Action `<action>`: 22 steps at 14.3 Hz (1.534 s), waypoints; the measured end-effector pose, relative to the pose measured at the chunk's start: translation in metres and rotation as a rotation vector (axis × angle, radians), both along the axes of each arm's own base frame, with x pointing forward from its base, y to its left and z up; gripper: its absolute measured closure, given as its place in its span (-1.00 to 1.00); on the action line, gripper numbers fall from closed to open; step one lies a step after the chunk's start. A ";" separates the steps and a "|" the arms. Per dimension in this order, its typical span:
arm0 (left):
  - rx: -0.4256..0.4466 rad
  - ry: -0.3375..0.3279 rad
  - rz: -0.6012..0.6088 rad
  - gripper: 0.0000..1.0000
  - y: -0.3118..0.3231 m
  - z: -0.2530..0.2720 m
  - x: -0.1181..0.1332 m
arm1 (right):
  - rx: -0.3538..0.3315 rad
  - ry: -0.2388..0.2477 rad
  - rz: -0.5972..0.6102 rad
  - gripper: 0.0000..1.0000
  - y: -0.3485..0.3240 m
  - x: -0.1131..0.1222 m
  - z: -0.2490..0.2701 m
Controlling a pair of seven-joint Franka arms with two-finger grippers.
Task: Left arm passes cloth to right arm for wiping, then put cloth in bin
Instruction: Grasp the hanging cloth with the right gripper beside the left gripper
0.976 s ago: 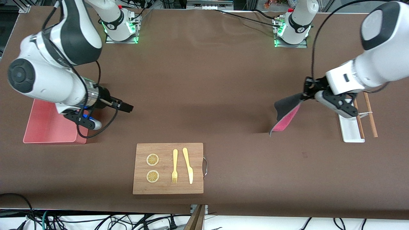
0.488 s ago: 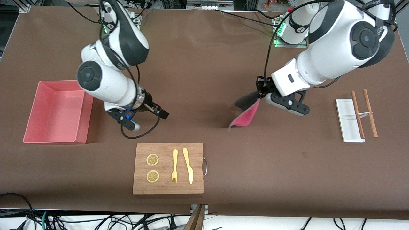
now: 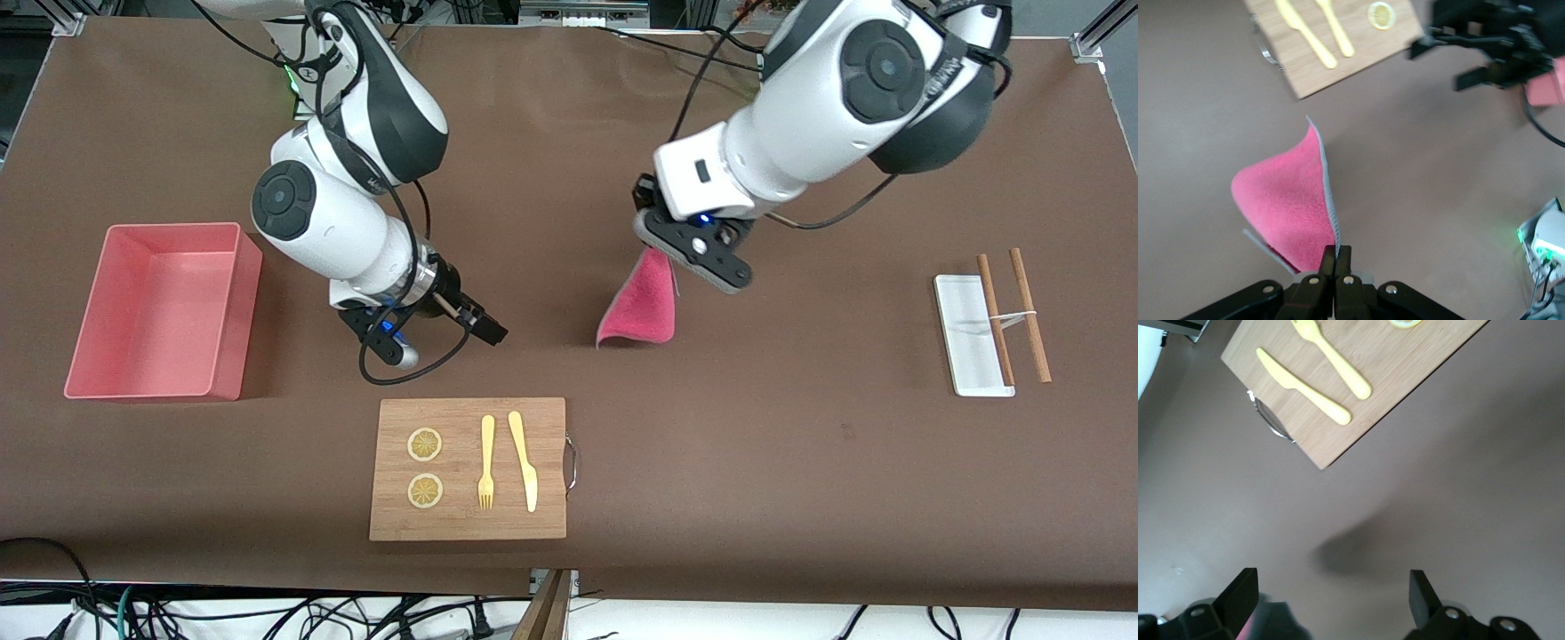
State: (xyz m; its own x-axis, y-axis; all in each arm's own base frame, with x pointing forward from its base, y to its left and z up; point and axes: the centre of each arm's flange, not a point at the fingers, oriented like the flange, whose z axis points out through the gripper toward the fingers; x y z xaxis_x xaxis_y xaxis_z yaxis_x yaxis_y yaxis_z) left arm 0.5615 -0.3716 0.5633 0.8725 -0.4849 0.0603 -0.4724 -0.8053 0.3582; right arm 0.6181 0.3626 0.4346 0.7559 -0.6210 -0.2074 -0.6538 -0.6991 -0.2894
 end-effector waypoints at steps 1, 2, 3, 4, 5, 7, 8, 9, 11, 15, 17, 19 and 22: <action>-0.016 -0.022 -0.045 0.96 -0.009 0.003 -0.005 | 0.009 -0.008 -0.016 -1.00 0.008 -0.002 -0.002; -0.026 -0.037 -0.076 0.96 -0.015 0.004 -0.008 | 0.016 -0.014 -0.025 -1.00 0.015 -0.004 -0.004; -0.030 -0.047 -0.101 0.96 -0.019 0.005 -0.010 | 0.020 -0.015 -0.031 -1.00 0.023 -0.006 -0.006; -0.033 -0.052 -0.116 0.96 -0.020 0.006 -0.011 | 0.021 -0.011 -0.033 -1.00 0.031 -0.010 -0.009; -0.035 -0.056 -0.125 0.96 -0.021 0.006 -0.012 | 0.023 -0.007 -0.032 -1.00 0.039 -0.015 -0.012; -0.036 -0.059 -0.136 0.96 -0.024 0.007 -0.014 | 0.033 0.008 -0.029 -1.00 0.051 -0.022 -0.015; -0.036 -0.060 -0.140 0.96 -0.025 0.006 -0.014 | 0.035 0.012 -0.026 -1.00 0.053 -0.024 -0.016; -0.037 -0.060 -0.142 0.96 -0.025 0.006 -0.015 | 0.033 0.016 -0.025 -1.00 0.054 -0.024 -0.016; -0.037 -0.060 -0.145 0.96 -0.026 0.006 -0.015 | 0.022 0.037 -0.022 -1.00 0.051 -0.025 -0.019; -0.038 -0.061 -0.147 0.96 -0.026 0.007 -0.016 | -0.007 0.137 -0.021 -1.00 0.052 -0.036 -0.029; -0.038 -0.061 -0.147 0.96 -0.026 0.007 -0.016 | -0.027 0.193 -0.030 -1.00 0.056 -0.044 -0.034; -0.038 -0.061 -0.147 0.96 -0.026 0.007 -0.016 | -0.044 0.240 -0.030 -1.00 0.062 -0.054 -0.040; -0.038 -0.061 -0.147 0.96 -0.026 0.007 -0.016 | -0.043 0.310 -0.029 -1.00 0.065 -0.062 -0.047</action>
State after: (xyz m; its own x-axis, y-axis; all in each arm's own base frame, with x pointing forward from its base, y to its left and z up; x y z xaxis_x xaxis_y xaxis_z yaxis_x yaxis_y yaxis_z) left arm 0.5459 -0.3979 0.5701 0.7864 -0.6035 0.1319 -0.6060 -0.7123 0.3541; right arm 0.5561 0.4279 0.3881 0.6426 -0.6545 -0.3984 -0.7260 -0.6863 -0.0436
